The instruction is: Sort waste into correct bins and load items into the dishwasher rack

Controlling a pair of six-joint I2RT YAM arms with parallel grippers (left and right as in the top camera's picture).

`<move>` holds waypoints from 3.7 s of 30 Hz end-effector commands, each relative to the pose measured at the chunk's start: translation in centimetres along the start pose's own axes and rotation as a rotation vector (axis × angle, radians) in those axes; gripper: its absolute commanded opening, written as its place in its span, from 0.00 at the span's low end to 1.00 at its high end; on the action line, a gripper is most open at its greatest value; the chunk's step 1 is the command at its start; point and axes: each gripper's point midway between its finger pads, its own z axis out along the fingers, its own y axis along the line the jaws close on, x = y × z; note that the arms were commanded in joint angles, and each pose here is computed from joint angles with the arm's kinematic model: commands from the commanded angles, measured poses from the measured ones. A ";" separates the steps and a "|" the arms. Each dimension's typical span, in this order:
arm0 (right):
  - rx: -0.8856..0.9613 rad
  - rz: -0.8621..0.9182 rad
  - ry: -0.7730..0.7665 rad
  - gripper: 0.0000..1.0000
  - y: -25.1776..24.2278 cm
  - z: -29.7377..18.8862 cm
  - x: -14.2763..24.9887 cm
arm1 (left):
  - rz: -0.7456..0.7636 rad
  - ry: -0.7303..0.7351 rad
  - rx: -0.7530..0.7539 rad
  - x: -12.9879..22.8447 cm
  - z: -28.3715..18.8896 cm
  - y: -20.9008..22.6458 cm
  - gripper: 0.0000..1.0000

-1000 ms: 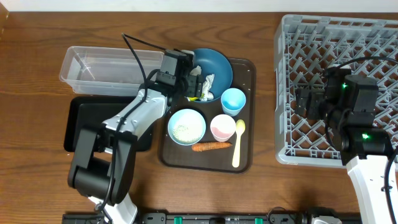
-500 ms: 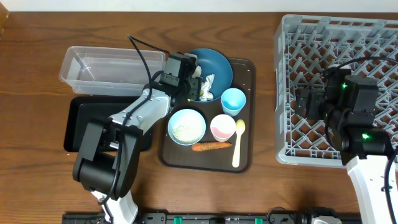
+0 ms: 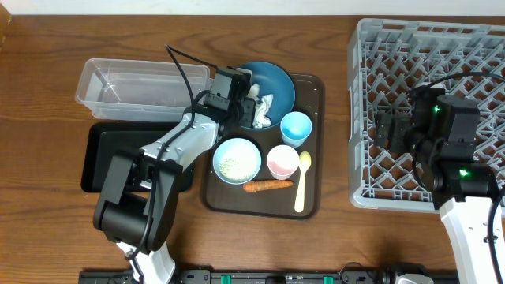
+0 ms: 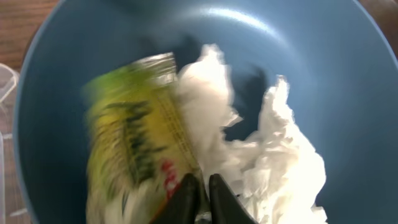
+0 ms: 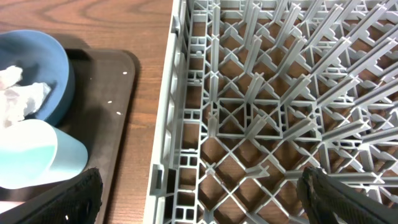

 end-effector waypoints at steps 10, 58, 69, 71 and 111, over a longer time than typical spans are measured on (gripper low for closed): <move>-0.020 -0.005 -0.023 0.99 0.7 -0.6 -0.8 | 0.013 -0.107 0.008 -3.5 -3.7 -0.8 0.06; -0.020 -0.005 -0.023 0.99 0.7 -0.6 -0.8 | -0.028 -0.224 -0.015 -6.8 -7.2 1.7 0.60; -0.021 -0.005 -0.023 0.99 0.7 -0.6 -0.8 | 0.026 -0.141 0.030 -3.3 0.5 -1.1 0.61; -0.021 -0.005 -0.022 0.99 0.7 -0.6 -0.8 | 0.025 -0.124 0.026 -2.7 1.3 -1.0 0.61; -0.020 -0.003 -0.008 0.99 0.7 -0.6 -0.5 | -0.205 -0.304 -0.334 -7.5 -15.2 13.7 0.07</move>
